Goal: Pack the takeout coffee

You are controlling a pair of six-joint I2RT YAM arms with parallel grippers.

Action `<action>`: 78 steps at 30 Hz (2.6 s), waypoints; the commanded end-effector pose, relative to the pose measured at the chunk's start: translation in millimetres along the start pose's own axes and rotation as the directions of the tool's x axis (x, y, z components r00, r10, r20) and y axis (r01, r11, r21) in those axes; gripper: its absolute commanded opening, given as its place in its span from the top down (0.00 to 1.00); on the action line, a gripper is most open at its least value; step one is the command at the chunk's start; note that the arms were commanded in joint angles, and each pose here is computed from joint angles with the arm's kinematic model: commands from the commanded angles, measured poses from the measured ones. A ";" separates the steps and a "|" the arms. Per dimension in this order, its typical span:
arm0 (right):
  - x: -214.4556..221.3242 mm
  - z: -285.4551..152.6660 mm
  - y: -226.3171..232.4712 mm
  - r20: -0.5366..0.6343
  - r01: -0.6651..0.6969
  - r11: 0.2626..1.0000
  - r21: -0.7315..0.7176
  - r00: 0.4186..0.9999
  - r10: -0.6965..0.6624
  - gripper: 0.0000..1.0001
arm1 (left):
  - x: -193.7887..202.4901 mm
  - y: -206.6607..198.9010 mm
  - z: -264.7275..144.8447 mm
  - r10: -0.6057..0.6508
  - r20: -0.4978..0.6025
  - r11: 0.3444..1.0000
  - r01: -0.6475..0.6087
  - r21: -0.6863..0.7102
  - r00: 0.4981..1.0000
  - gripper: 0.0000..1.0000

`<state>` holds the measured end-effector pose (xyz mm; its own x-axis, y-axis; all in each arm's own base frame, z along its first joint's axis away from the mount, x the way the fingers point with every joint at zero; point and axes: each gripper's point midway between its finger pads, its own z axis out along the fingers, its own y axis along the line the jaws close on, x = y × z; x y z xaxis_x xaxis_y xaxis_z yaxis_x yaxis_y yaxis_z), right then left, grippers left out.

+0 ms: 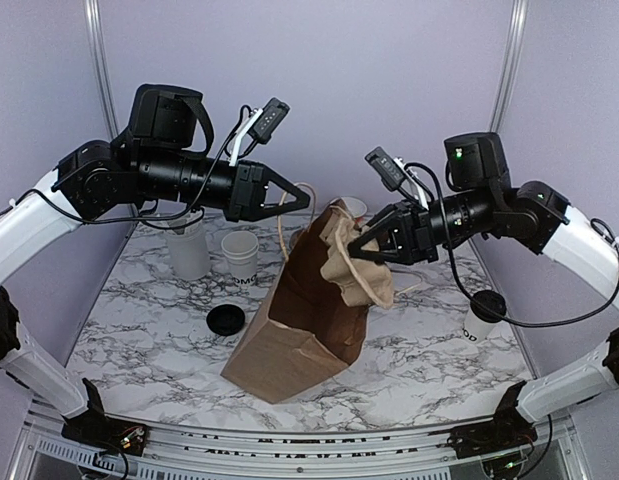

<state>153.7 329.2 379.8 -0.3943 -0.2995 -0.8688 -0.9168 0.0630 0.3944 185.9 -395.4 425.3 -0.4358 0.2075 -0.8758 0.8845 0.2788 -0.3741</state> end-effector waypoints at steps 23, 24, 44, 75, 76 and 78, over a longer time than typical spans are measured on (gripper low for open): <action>18.4 -6.6 -49.9 -0.179 0.015 0.953 0.303 0.983 0.042 0.74 | -23.3 -48.0 3.5 0.033 0.055 0.966 -0.046 0.253 0.998 1.00; 20.2 -7.3 -51.8 -0.189 0.015 0.949 0.315 0.981 0.047 0.74 | -24.4 -48.7 4.1 0.029 0.057 0.965 -0.043 0.259 0.998 1.00; 29.6 18.2 -77.5 -0.337 0.089 0.910 0.405 0.940 0.058 0.77 | -16.1 13.9 -15.6 -0.241 0.130 0.904 0.174 0.390 0.962 1.00; 9.9 70.1 -112.5 -0.368 0.137 0.887 0.442 0.929 0.040 0.80 | 5.7 75.8 -52.1 -0.296 0.210 0.942 0.249 0.226 0.932 1.00; 10.1 72.2 -113.2 -0.370 0.138 0.886 0.442 0.928 0.039 0.80 | 7.2 77.5 -54.1 -0.298 0.213 0.943 0.252 0.217 0.931 1.00; 10.7 77.0 -113.8 -0.378 0.146 0.885 0.442 0.925 0.036 0.80 | 10.7 82.6 -56.3 -0.301 0.216 0.945 0.260 0.197 0.929 1.00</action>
<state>245.3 379.5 290.3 -0.4047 -0.6496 -0.6436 -0.8911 0.4382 0.1180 247.1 -329.4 393.8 -0.6671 -0.0612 -0.7424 0.7338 0.1175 -0.6691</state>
